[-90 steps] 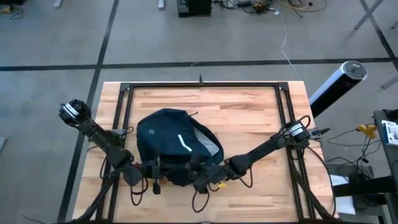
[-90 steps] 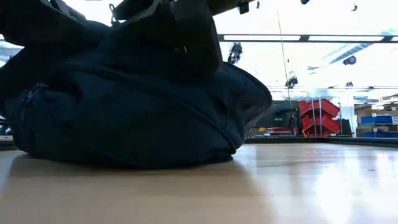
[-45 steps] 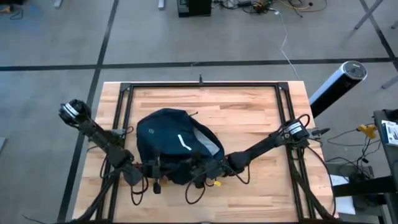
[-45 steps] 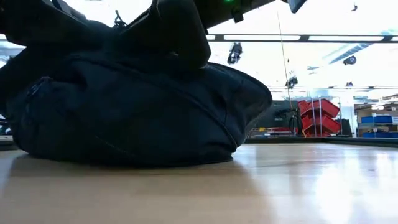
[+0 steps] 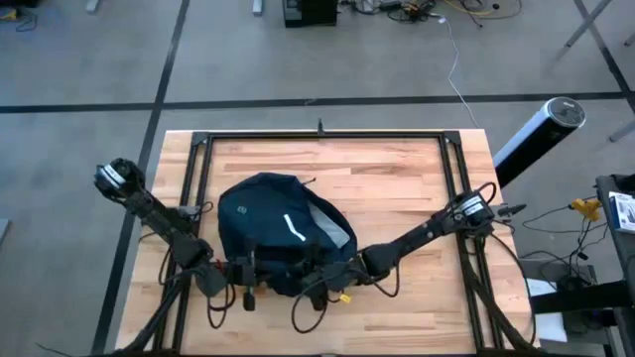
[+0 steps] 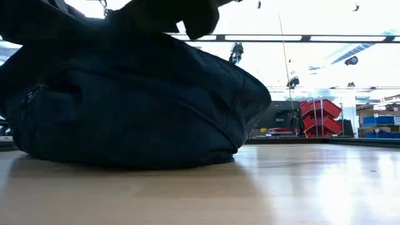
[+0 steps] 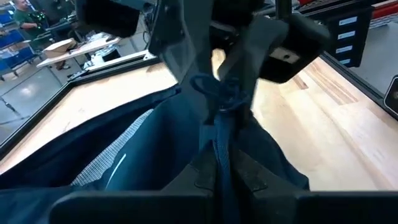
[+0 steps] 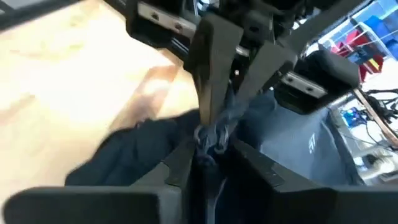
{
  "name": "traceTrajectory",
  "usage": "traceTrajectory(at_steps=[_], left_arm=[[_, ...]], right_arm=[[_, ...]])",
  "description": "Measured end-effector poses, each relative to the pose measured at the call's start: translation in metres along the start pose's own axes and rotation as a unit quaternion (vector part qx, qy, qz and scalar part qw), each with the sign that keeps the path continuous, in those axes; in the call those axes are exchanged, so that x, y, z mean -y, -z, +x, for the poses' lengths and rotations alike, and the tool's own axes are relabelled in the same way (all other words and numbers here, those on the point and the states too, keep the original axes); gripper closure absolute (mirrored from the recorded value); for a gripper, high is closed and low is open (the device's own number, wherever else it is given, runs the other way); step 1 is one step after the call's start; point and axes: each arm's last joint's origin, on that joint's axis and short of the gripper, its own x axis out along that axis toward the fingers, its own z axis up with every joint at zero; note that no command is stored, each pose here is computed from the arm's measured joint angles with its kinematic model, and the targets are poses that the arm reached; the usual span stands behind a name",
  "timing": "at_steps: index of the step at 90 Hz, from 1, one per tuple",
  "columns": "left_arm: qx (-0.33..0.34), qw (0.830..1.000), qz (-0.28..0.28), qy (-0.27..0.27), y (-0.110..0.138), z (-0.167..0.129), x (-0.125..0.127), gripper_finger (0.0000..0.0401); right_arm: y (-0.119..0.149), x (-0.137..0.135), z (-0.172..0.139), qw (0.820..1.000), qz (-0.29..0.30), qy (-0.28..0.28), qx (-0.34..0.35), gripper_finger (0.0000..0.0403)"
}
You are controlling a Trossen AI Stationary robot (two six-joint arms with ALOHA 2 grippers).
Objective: Unpack backpack
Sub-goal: Close the blue backpack
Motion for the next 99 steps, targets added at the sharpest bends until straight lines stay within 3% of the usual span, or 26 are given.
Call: traceTrajectory(at_steps=[27,37,53,64,83,99], left_arm=[[-0.001,1.000,0.000,-0.003,0.000,0.000,0.000,0.0401],[-0.001,1.000,0.000,-0.003,0.000,0.000,0.000,0.0401],[-0.001,1.000,-0.001,-0.003,0.000,0.000,0.000,0.0401],[-0.001,1.000,-0.001,-0.005,0.000,0.000,0.000,0.0401],[0.003,1.000,0.003,0.003,0.000,-0.004,0.004,0.0401],[0.011,0.999,0.030,0.035,-0.001,-0.017,0.013,0.0401]], right_arm=[[-0.002,0.001,0.000,1.000,0.011,-0.001,0.002,0.0299],[-0.001,0.001,0.000,1.000,0.010,0.000,-0.001,0.0320],[0.001,0.002,0.000,0.999,0.004,0.025,-0.020,0.0389],[0.002,0.003,-0.001,0.999,-0.004,0.040,-0.035,0.0395],[-0.005,0.005,-0.018,0.998,0.008,0.014,-0.060,0.0401],[-0.002,-0.002,-0.038,0.991,0.027,-0.033,-0.130,0.0402]])
